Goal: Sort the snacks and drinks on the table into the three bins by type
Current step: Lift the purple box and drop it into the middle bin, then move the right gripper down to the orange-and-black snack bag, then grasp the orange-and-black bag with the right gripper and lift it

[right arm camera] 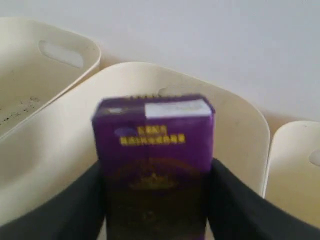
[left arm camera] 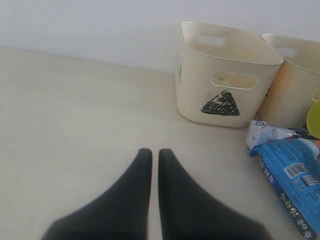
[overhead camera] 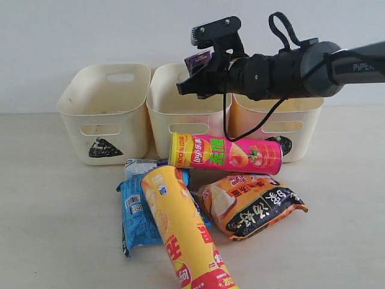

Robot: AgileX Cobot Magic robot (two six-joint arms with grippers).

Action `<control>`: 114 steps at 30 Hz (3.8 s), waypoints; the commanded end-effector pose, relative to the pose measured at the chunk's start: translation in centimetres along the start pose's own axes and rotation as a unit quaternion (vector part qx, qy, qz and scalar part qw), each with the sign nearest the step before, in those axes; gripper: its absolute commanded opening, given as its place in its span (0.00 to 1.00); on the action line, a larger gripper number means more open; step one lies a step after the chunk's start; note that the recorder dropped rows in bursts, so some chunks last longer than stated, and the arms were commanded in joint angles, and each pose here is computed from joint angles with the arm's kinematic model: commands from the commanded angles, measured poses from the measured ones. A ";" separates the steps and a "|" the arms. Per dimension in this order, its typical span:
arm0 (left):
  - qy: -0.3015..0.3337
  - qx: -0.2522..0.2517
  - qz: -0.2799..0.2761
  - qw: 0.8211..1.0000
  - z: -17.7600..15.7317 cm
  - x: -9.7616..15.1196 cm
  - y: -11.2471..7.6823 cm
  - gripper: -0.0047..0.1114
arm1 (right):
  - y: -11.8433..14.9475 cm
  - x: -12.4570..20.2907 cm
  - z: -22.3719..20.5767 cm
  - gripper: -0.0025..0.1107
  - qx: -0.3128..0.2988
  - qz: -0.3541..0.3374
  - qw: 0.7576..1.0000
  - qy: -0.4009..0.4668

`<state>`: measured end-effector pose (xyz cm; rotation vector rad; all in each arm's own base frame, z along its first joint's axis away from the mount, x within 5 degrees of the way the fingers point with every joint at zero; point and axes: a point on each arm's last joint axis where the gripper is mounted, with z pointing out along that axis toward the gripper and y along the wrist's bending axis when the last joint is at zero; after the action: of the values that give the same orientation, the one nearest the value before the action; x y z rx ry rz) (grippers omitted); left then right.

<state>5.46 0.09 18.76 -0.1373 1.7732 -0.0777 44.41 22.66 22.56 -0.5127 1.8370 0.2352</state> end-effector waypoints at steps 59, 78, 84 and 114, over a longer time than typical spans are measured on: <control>0.001 -0.001 0.004 1.000 0.0 0.1 0.0 0.08 | -0.2 14.4 -25.9 0.02 0.145 0.633 0.742 0.166; 0.001 -0.001 0.004 1.000 0.0 0.1 0.0 0.08 | 2.3 13.4 -26.6 0.02 0.023 0.687 0.727 0.005; 0.001 -0.001 0.004 1.000 0.0 0.1 0.0 0.08 | 2.6 14.9 -26.7 0.11 0.047 0.680 0.730 0.051; 0.001 -0.001 0.004 1.000 0.0 0.1 0.0 0.08 | 4.7 19.7 -17.1 0.62 0.069 0.724 0.680 0.094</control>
<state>5.46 0.09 18.76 -0.1373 1.7732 -0.0777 21.83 15.20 9.33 1.1975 2.0480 1.1194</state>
